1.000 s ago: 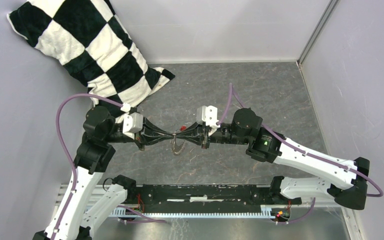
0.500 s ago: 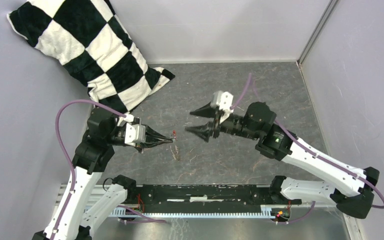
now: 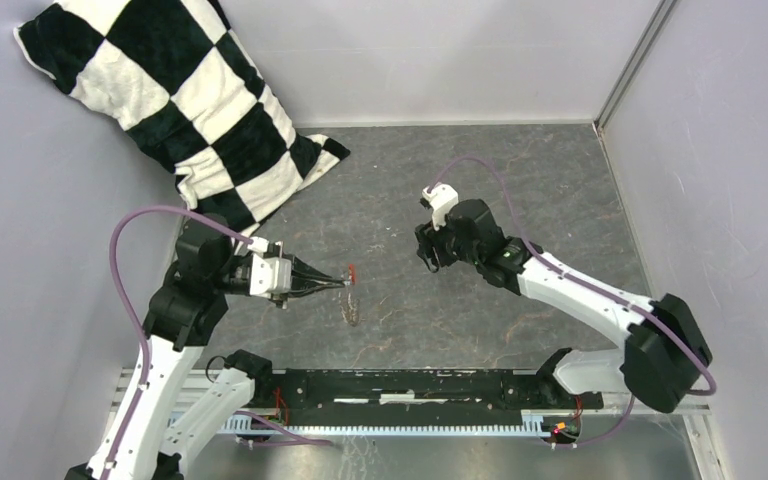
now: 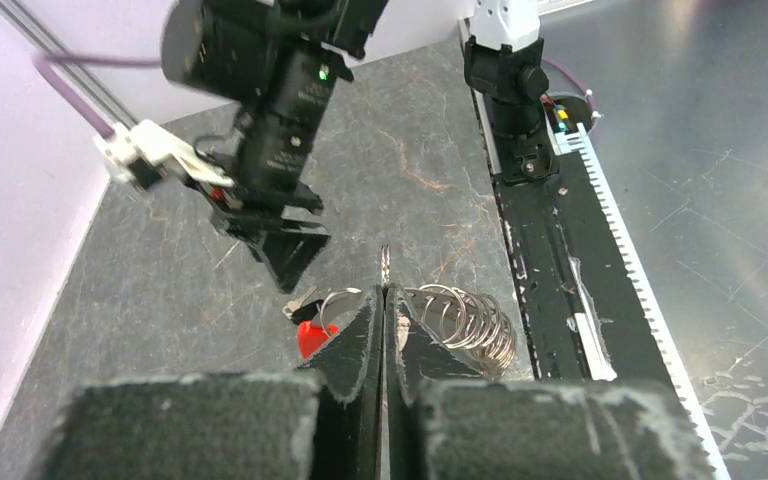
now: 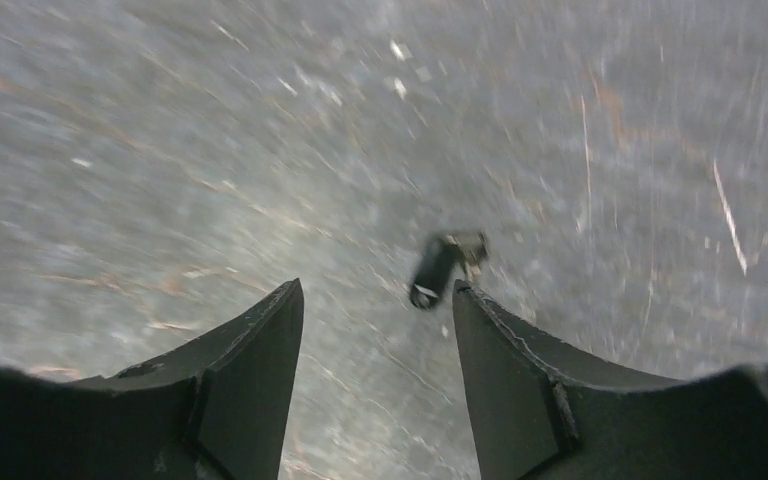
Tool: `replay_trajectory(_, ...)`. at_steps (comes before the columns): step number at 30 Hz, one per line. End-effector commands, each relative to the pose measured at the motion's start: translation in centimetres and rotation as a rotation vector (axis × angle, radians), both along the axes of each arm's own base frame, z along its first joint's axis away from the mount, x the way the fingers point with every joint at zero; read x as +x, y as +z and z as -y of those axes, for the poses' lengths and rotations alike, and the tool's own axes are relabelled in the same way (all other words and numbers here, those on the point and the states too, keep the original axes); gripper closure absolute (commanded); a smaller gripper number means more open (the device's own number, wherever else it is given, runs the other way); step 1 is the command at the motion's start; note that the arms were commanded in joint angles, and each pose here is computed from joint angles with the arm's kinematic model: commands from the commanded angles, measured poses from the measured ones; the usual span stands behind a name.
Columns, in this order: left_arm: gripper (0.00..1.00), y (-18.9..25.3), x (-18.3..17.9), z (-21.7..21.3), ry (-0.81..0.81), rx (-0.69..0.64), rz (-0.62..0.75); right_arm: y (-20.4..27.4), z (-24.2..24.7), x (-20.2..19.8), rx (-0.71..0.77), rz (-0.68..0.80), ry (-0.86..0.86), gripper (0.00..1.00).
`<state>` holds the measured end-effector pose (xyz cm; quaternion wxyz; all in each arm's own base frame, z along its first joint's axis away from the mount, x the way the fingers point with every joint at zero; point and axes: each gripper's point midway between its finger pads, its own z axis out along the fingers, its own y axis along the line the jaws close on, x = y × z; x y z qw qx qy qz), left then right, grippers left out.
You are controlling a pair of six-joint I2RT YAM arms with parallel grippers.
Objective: Put the keys on the keyring
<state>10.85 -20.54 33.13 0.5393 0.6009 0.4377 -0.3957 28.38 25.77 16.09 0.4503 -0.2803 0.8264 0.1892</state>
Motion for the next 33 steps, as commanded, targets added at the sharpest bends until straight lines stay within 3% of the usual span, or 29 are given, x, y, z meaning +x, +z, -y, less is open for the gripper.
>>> replay_trajectory(1, 0.98, 0.6, -0.2, -0.2, -0.002, -0.008, 0.058, -2.5, 1.8, 2.7, -0.026, 0.006, -0.130, 0.39)
replay_trajectory(7, 0.98, -0.2, -0.1, -0.2, 0.011, 0.004, 0.041, -8.3, 3.4, 4.2, -0.146, -0.085, -0.279, 0.42)
replay_trajectory(14, 0.98, -2.3, -0.3, -0.7, 0.028, 0.041, 0.027, -11.3, 3.4, 4.5, -0.129, -0.181, -0.411, 0.39)
replay_trajectory(18, 0.98, -3.7, -0.3, -0.6, 0.026, 0.053, -0.009, -12.2, 3.0, 5.0, -0.168, -0.253, -0.450, 0.38)
replay_trajectory(23, 0.98, -5.0, -0.2, -0.8, 0.045, 0.070, -0.014, -11.7, 3.1, 5.3, -0.138, -0.244, -0.498, 0.38)
replay_trajectory(33, 0.98, -4.8, -0.9, -1.1, 0.039, 0.059, 0.029, -10.0, 3.3, 6.1, -0.109, -0.281, -0.634, 0.47)
